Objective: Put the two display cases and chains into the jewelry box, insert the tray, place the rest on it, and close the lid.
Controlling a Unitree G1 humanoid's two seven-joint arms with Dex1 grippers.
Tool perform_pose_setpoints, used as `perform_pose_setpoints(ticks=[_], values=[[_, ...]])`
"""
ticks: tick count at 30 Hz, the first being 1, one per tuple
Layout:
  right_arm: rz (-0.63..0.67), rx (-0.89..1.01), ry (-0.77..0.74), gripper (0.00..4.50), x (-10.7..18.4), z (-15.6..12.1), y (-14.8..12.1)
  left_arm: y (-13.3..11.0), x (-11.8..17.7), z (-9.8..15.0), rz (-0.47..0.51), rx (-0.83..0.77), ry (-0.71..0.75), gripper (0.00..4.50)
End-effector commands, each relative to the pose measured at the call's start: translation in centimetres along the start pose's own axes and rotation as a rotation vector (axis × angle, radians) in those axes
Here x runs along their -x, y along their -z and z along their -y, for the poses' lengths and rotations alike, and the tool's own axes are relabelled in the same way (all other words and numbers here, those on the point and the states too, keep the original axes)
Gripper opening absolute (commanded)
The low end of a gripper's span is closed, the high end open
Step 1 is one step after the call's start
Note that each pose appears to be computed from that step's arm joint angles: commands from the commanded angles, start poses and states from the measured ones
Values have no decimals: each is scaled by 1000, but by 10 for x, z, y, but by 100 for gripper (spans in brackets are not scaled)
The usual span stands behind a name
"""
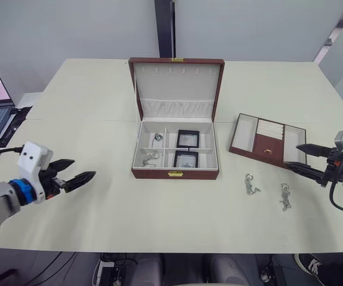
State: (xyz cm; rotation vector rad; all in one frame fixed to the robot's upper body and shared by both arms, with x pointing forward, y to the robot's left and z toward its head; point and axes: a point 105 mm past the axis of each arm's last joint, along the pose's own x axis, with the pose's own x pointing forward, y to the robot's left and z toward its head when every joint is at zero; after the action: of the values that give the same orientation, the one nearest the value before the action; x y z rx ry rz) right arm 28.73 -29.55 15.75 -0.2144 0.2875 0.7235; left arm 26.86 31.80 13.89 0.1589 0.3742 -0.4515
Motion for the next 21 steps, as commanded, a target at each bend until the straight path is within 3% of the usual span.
perform_pose_setpoints(ticks=[1,6,12,21], values=[[9,28,71,450,18,12,-2,-13,21,-22,42,-49,-87,448],[-19,-26,151,450,35,24,20,-1,36,-38,-16,-49,-150,448],[-63,-57,193,450,41,29,45,6,36,-43,2,-22,-188,448],[-61,-74,210,450,40,32,55,13,32,-42,8,2,-205,448]])
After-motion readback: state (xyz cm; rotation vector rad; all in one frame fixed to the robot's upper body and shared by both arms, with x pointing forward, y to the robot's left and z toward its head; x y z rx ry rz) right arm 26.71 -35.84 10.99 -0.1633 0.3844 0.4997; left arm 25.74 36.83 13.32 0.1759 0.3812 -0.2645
